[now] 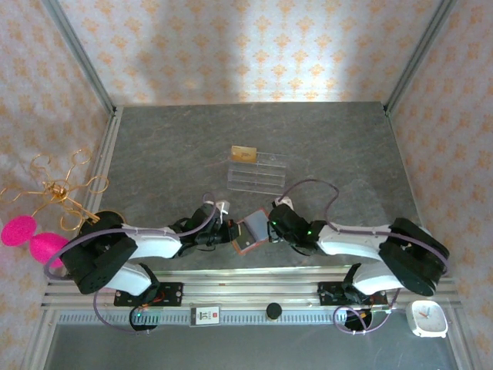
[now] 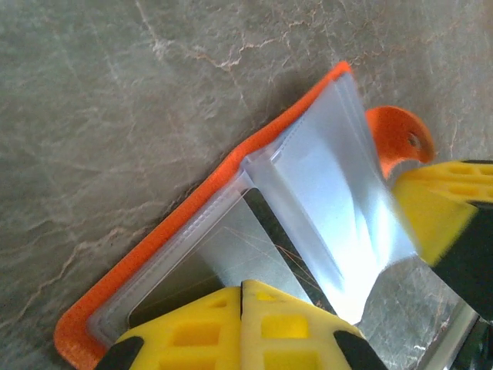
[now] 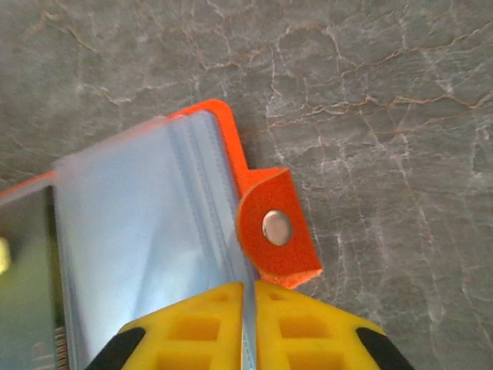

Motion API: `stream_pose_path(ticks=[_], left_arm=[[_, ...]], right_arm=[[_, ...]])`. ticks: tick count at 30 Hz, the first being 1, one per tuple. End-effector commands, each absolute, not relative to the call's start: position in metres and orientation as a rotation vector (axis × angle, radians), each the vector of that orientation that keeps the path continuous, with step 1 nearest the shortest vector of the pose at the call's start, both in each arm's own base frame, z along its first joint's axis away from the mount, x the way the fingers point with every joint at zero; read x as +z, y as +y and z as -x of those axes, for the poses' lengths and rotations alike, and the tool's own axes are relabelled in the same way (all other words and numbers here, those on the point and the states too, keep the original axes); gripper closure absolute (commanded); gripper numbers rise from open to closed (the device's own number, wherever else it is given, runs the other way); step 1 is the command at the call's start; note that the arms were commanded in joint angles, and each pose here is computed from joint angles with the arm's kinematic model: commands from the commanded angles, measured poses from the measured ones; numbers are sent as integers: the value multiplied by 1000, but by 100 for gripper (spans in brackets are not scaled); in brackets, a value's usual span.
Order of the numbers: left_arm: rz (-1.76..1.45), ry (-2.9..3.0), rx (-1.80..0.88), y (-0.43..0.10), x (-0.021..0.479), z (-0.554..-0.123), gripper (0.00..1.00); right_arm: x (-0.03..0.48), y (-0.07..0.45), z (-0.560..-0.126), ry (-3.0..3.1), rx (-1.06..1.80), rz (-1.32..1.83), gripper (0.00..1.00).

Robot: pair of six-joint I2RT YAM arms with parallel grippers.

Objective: Take the credit cards out of the card holder

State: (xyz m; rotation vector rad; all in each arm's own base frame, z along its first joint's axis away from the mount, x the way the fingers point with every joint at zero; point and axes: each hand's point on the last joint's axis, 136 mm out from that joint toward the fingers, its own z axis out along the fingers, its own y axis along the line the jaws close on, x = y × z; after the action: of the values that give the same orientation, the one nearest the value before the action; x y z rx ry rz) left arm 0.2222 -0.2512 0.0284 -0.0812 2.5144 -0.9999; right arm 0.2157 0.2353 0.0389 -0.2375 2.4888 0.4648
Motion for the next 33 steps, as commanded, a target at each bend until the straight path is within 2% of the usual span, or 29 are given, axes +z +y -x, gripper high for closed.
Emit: stream_pose_path(ticks=[1,3,6,11,21,26,30,33], left_arm=[[41,2480,-979,-255,36,-234,100],[14,2461,-981,-259,41,-238,100],[-43,2437,-994,-267,48,-245,100],[-173,2392,-983,-289,66,-263,100],[-329,2430,-1107,-340,58,-264,100],[-218,2307,-1088,-322,98,-285,100],[-124,2195,-1048,-292,144,-299,87],[-77,2194,-972,-267,153,-293,82]], right_arm=[[71,235,-222,2431,462,255,79],[92,244,-223,2387,520,299,75],[114,262,-221,2357,617,366,75],[132,280,-225,2317,719,352,84],[148,252,-240,2264,619,139,88],[151,244,-238,2250,600,143,88],[142,252,-235,2276,614,202,87],[136,278,-223,2307,723,374,86]])
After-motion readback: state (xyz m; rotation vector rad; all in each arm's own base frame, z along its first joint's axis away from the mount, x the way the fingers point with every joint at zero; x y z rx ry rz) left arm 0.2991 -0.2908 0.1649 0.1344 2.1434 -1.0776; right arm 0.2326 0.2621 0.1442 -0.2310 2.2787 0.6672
